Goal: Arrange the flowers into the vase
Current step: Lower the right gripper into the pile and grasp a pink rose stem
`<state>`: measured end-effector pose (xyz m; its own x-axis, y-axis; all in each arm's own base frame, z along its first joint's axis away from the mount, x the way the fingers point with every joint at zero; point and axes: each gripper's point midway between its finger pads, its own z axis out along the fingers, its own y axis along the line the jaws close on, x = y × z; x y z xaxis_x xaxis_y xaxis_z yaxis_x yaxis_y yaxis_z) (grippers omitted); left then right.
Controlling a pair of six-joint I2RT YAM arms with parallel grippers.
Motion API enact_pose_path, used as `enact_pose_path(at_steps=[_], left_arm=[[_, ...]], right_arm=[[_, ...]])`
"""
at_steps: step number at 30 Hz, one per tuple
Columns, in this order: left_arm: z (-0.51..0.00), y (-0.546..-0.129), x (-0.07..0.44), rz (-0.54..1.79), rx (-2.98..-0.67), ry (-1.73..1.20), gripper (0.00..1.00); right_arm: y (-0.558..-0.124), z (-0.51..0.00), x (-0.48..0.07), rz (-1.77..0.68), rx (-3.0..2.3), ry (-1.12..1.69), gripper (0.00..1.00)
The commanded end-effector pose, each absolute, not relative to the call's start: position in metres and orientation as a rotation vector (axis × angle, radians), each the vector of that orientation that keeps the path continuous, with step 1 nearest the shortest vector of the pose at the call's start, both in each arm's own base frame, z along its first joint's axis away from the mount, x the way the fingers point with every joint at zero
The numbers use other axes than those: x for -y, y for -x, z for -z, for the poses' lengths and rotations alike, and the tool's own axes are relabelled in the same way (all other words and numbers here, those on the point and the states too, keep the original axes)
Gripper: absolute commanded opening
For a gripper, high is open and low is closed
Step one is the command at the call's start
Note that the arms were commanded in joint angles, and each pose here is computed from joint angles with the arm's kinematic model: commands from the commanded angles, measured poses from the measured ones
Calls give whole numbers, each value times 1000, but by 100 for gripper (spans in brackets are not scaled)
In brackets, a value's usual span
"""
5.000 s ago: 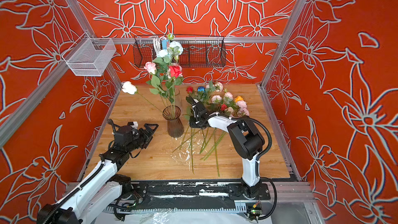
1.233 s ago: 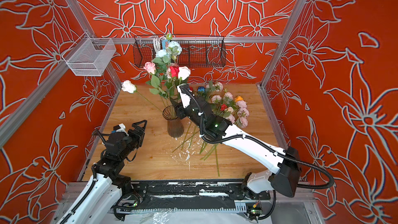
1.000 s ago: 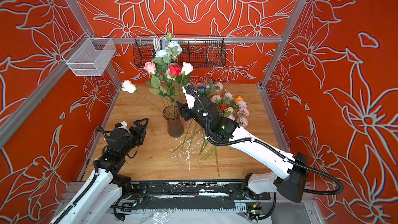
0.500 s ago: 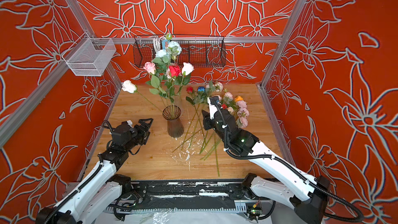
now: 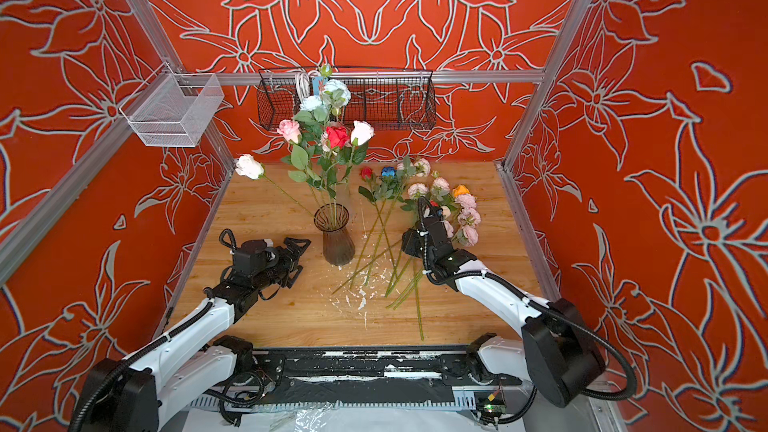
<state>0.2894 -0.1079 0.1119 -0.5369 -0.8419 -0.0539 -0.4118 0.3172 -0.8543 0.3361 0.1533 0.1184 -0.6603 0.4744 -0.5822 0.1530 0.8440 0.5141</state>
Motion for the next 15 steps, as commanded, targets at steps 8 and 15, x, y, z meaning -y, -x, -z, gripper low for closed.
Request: enact_pose_path(at_steps=[8, 15], left_arm=[[-126, -281, 101, 1122, -2022, 1059, 98], [-129, -275, 91, 1098, -1963, 1067, 99]], right_arm=[[-386, -79, -163, -875, -2177, -851, 48], [-397, -56, -168, -897, -2205, -928, 40]])
